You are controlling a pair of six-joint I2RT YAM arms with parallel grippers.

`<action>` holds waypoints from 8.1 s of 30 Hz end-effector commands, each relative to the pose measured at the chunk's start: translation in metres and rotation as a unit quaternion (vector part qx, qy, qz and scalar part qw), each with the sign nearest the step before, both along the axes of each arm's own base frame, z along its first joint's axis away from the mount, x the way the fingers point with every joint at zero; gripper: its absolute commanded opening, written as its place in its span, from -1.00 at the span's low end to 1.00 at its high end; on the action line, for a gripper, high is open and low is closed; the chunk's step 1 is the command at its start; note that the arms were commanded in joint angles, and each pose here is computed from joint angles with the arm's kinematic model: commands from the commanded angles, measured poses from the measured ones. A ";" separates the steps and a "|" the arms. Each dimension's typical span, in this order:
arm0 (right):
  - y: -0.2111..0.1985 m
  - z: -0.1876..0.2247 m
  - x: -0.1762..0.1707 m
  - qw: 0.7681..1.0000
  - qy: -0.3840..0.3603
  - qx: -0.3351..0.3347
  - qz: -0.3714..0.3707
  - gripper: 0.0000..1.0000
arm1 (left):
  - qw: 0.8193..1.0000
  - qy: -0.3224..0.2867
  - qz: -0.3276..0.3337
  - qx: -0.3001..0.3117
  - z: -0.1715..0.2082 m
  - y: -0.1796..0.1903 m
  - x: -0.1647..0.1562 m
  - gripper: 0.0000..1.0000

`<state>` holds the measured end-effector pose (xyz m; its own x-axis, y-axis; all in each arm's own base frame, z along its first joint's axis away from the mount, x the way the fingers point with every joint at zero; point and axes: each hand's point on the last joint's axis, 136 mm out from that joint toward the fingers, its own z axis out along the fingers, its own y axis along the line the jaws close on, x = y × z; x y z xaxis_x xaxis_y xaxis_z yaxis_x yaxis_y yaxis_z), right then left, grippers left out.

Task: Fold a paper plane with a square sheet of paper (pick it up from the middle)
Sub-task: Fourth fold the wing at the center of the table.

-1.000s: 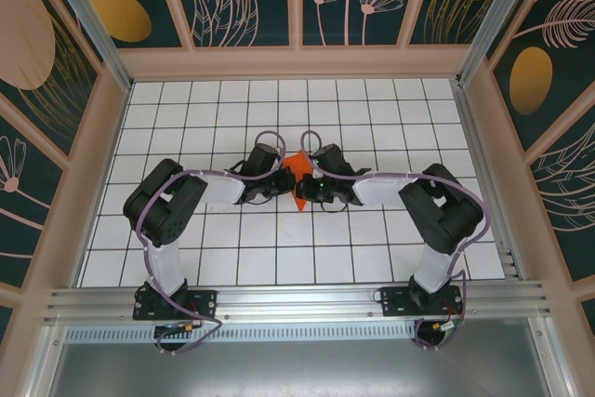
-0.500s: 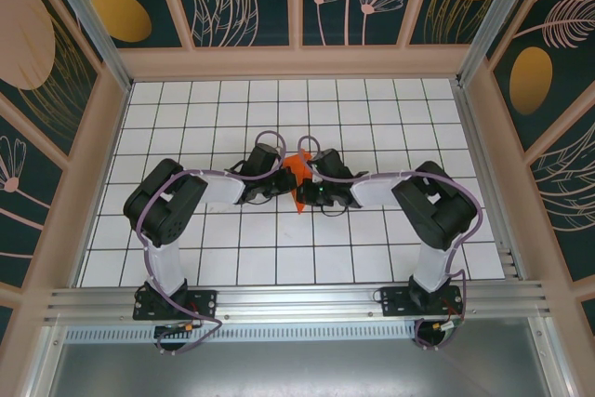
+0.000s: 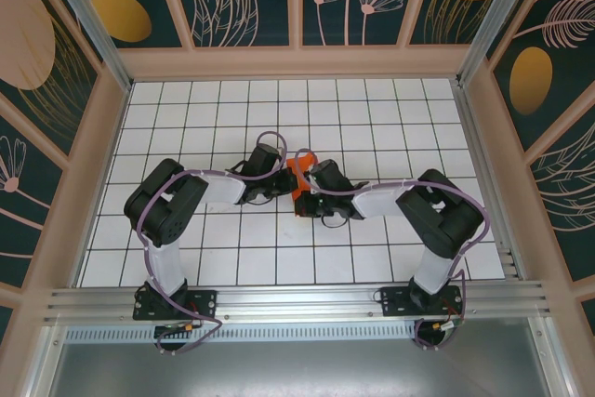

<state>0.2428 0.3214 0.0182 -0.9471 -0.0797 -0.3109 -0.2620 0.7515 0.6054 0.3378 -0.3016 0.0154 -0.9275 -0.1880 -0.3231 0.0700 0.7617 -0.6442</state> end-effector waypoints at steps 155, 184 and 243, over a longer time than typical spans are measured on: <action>-0.029 -0.015 0.112 0.991 0.065 0.034 -0.108 -0.96 | 0.999 -0.013 0.004 -0.045 0.017 0.003 -0.050 -0.94; 0.000 0.003 0.065 0.994 0.044 0.063 -0.080 -0.96 | 0.996 0.069 0.015 0.046 -0.042 0.024 -0.079 -1.00; -0.063 0.030 0.210 0.986 -0.025 0.033 -0.160 -0.92 | 0.997 0.049 -0.035 0.056 -0.027 0.012 -0.075 -1.00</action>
<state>0.4550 0.2596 0.0249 -0.9166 0.2533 -0.3093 -0.0153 0.7509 0.6602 0.2781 -0.3046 0.0152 -0.9396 -0.1519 -0.3068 0.0903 0.7544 -0.6502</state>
